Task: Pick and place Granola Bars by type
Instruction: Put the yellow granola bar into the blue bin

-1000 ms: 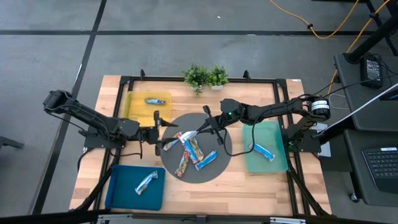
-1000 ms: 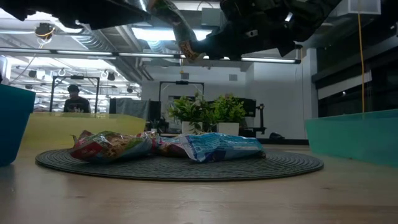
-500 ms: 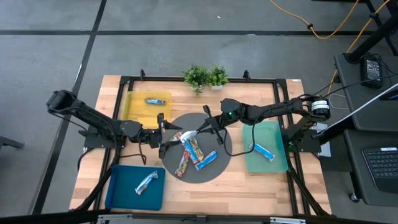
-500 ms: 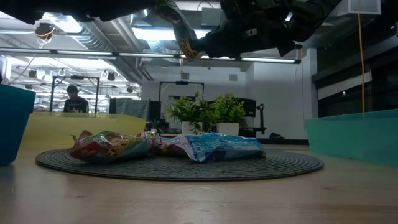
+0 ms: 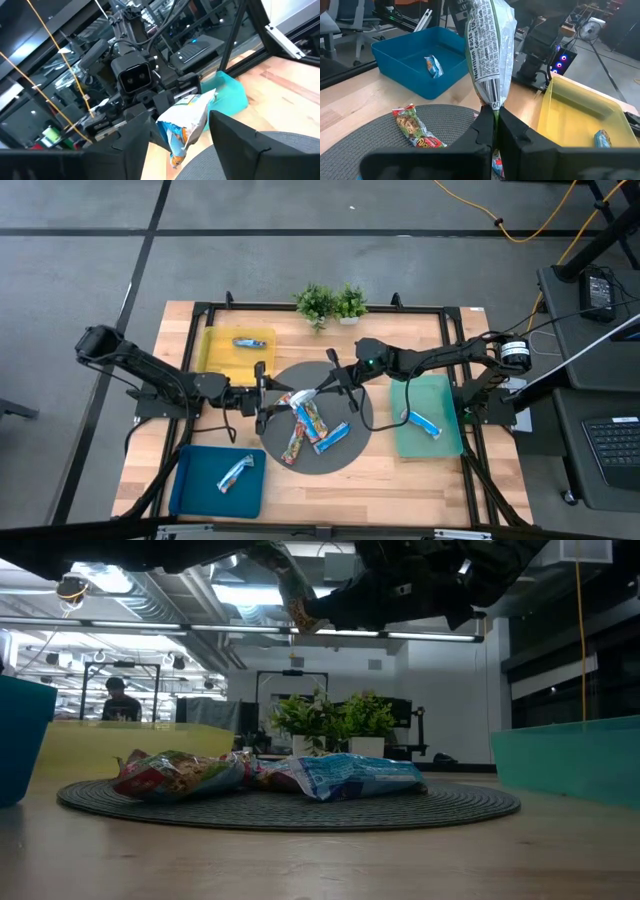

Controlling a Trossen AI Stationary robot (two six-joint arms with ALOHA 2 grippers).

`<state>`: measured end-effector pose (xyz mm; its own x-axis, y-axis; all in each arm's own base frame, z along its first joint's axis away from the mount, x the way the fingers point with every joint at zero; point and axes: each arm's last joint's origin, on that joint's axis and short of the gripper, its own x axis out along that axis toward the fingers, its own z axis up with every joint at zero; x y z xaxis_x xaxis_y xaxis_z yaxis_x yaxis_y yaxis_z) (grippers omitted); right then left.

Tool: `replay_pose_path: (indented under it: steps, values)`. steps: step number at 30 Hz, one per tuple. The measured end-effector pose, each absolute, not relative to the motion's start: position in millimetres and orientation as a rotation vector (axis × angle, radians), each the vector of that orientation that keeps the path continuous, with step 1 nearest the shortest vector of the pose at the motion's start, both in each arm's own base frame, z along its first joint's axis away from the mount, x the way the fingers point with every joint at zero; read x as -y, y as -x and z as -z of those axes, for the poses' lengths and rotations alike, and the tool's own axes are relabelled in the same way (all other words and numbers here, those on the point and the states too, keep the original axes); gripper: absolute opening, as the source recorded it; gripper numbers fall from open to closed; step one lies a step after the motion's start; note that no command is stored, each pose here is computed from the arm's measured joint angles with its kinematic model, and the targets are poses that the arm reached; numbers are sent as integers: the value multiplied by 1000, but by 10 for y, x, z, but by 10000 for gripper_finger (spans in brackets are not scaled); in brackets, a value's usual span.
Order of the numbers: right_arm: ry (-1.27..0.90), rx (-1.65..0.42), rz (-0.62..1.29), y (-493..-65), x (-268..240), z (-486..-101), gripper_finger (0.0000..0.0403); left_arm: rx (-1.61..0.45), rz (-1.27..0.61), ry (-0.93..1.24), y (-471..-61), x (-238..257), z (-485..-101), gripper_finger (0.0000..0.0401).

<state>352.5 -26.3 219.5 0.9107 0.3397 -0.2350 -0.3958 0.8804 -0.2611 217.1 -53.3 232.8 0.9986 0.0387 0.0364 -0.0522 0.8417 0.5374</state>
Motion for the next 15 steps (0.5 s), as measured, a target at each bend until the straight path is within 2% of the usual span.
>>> replay_pose_path:
  steps: [15]
  values:
    - [297, -180, -383, -3527, 263, -2203, 16, 63, -20, -544, -2217, 483, -2423, 134]
